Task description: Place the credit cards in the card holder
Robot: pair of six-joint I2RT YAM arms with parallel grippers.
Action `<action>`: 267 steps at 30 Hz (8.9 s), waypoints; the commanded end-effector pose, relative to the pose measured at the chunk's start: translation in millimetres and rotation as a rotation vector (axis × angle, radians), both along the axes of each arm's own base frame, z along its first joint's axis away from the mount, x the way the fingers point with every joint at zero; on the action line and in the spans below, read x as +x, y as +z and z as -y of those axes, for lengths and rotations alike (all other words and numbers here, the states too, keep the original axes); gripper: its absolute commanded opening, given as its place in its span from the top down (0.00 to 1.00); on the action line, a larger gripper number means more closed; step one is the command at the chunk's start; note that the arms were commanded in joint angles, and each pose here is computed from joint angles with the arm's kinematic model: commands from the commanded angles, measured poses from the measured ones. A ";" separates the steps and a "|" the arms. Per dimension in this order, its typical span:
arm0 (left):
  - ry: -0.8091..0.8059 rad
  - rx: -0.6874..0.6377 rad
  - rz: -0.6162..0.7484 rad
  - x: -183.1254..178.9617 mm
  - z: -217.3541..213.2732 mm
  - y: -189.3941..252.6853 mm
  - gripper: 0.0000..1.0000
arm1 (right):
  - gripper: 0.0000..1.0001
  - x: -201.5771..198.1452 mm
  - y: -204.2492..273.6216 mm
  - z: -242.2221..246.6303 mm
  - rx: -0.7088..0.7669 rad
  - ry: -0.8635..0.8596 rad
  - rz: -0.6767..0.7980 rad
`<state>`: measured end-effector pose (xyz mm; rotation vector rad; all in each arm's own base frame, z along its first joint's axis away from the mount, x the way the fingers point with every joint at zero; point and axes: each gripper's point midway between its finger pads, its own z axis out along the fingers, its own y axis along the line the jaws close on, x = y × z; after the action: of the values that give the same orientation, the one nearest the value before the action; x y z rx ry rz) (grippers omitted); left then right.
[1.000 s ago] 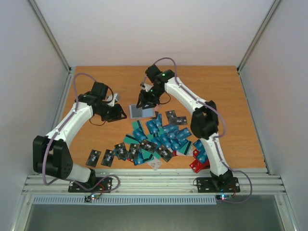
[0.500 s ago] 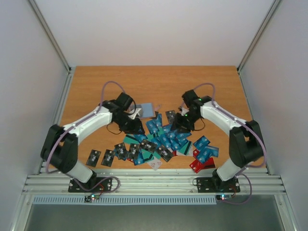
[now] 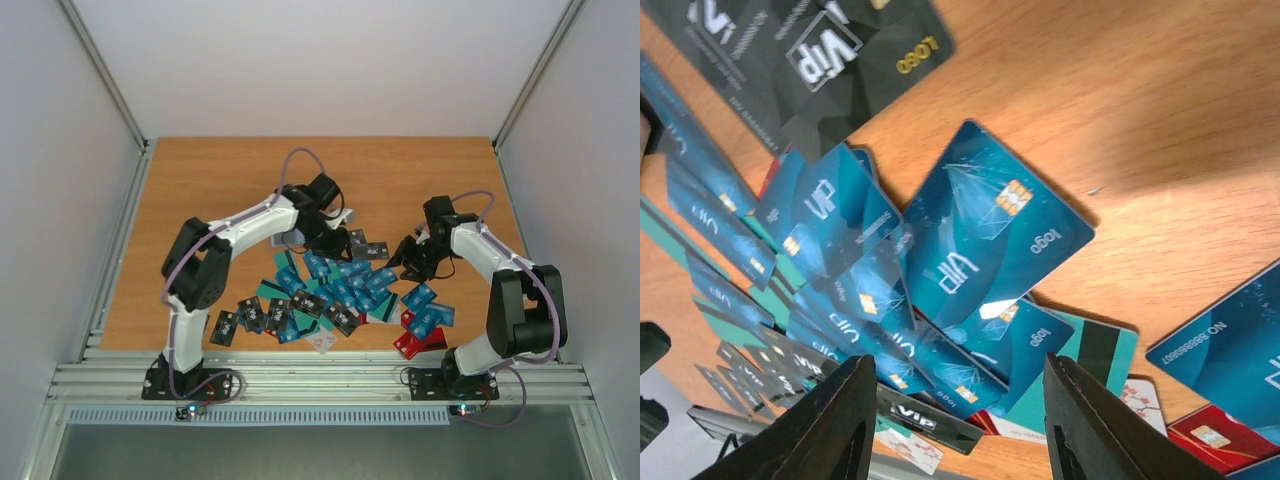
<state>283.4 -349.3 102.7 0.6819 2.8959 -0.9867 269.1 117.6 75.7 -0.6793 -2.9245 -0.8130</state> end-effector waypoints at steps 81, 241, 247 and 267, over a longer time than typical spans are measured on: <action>-0.057 -0.167 -0.414 -11.8 104.2 -80.4 0.64 | 0.60 41.8 -3.5 -30.5 0.364 -0.093 0.294; 0.448 -0.261 -0.248 139.7 -149.2 -1.7 1.00 | 0.58 176.3 32.8 -232.3 0.407 0.413 0.113; 0.468 -0.266 -0.261 141.3 -163.2 -9.2 1.00 | 0.58 177.0 21.5 -234.3 0.401 0.419 0.093; 0.427 -0.288 -0.327 130.5 -159.4 -37.6 1.00 | 0.61 173.8 -26.7 -211.4 0.313 0.421 0.006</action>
<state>422.5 -185.1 73.4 -0.1551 2.8506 -1.4567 440.6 336.2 53.7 -0.0379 -2.6848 -1.1955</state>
